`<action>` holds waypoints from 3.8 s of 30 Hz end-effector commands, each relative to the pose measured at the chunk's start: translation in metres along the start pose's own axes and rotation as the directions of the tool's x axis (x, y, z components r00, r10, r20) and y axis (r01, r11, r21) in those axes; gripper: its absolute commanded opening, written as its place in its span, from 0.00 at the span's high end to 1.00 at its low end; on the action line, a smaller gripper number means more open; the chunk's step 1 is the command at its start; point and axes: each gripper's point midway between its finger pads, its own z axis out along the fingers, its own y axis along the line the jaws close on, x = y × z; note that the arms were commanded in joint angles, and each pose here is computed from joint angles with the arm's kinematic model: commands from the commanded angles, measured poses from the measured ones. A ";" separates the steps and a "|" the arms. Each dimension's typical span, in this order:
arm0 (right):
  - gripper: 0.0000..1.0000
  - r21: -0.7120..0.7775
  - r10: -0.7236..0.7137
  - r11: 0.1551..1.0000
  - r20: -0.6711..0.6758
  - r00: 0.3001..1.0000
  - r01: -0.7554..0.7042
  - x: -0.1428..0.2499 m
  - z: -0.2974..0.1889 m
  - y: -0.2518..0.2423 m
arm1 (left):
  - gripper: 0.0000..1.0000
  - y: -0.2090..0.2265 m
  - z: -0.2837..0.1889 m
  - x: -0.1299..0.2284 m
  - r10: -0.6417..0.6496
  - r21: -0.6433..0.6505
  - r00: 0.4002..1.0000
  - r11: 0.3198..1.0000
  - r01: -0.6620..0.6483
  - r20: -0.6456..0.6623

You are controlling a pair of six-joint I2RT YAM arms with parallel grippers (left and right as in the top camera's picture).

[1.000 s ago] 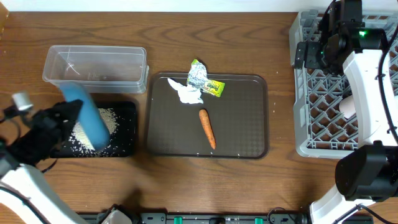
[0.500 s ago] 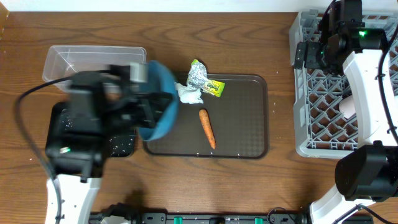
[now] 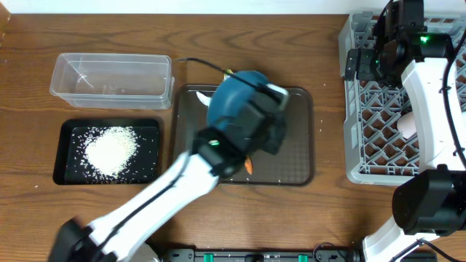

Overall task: Sort waste into correct bins and load items into the dishwasher rack
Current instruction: 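Swing the empty bowl back and set it on the brown tray, then open the left gripper and withdraw it to the black tray, then reach the right gripper to the dark-blue bowl rim and grasp, then lift the bowl with the right gripper and carry it to the rack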

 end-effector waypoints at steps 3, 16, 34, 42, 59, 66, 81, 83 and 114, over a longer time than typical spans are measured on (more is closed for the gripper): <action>0.01 0.008 0.018 1.000 0.000 1.000 -0.018 0.000 0.000 -0.003 | 0.92 0.006 0.034 0.004 0.087 -0.108 0.996 0.990 -0.086 -0.002; 0.01 0.008 0.018 1.000 0.000 1.000 -0.018 0.000 0.000 -0.003 | 0.86 -0.010 0.064 0.036 0.127 -0.085 0.988 0.987 -0.135 -0.091; 0.01 -0.017 0.040 0.999 0.006 0.999 -0.040 -0.002 0.000 0.002 | 0.51 0.073 -0.057 0.005 -0.154 -0.230 0.988 0.962 0.148 -0.005; 0.01 -0.453 0.110 0.877 -0.134 0.985 -0.159 0.013 -0.020 0.080 | 0.07 0.203 -0.139 0.052 -0.486 -0.519 0.874 0.742 0.425 0.021; 0.01 -0.355 -0.383 0.865 -0.014 0.923 0.354 0.098 0.024 0.233 | 0.01 0.252 -0.156 0.108 -0.747 -0.668 0.664 0.471 0.576 0.046; 0.05 -0.287 -0.425 0.880 -0.117 0.897 0.379 0.143 0.069 0.263 | 0.00 0.250 -0.158 0.114 -0.755 -0.679 0.655 0.468 0.565 0.026; 0.69 -0.176 -0.387 0.919 -0.224 0.894 0.353 0.176 0.114 0.262 | 0.02 0.250 -0.158 0.113 -0.753 -0.678 0.657 0.468 0.567 0.029; 0.81 -0.181 -0.390 0.917 -0.220 0.894 0.355 0.176 0.113 0.264 | 0.02 0.250 -0.158 0.113 -0.753 -0.678 0.657 0.468 0.567 0.029; 0.99 -0.752 -0.170 0.634 0.090 0.981 0.179 -0.020 -0.094 0.181 | 0.02 0.250 -0.158 0.113 -0.754 -0.678 0.657 0.468 0.567 0.029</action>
